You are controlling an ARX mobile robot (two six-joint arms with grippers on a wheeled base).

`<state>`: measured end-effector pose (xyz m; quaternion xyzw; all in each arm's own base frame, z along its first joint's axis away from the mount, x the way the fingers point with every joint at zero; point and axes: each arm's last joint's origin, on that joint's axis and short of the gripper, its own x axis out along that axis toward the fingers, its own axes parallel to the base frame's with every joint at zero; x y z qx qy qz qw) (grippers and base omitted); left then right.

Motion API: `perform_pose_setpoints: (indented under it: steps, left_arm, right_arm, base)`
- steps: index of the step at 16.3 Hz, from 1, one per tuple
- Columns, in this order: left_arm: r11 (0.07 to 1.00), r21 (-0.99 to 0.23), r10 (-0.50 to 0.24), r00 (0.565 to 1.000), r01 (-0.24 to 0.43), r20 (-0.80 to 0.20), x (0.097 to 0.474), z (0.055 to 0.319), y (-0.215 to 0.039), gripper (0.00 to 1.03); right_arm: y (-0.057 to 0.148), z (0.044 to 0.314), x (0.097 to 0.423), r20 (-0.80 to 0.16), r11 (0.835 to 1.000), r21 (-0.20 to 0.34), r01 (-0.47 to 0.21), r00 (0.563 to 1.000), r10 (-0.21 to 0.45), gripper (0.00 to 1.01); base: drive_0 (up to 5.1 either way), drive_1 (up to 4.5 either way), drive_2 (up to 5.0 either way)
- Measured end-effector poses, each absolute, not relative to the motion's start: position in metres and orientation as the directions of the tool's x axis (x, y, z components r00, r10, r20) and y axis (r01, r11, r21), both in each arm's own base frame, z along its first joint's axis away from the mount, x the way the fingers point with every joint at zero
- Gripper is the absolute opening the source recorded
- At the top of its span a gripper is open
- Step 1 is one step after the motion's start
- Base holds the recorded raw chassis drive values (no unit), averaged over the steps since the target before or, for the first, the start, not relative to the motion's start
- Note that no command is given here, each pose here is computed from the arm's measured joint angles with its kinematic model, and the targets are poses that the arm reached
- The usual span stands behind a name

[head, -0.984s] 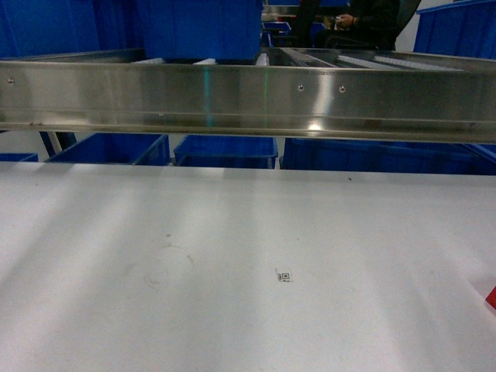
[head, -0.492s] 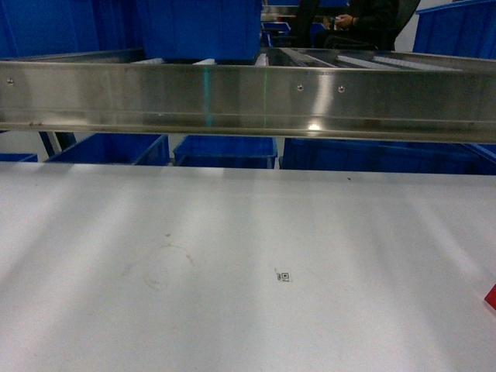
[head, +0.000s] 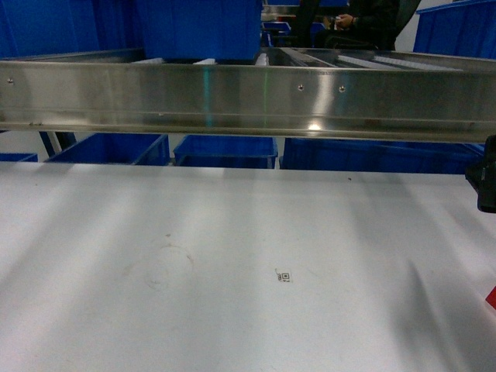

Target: Place magnetic block on left shelf second layer

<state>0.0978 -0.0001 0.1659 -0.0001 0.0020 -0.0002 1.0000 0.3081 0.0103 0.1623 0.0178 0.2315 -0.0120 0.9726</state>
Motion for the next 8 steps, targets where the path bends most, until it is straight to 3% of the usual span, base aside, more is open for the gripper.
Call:
perform_pose_setpoints:
  steps: [5,8]
  left_arm:
    - [1.0,0.0,0.0,1.0,0.0,-0.004,0.098,0.166,0.0,0.98]
    - [1.0,0.0,0.0,1.0,0.0,-0.004,0.098,0.166,0.0,0.98]
  right_arm:
    - [-0.003,0.116,0.294,-0.561,0.999,0.005,0.044,0.827,-0.033,0.98]
    - [-0.004,0.108,0.285,-0.562,0.999,-0.003,0.033,0.826,-0.029,0.98]
  base:
    - [0.0,0.0,0.0]
    - [0.0,0.0,0.0]
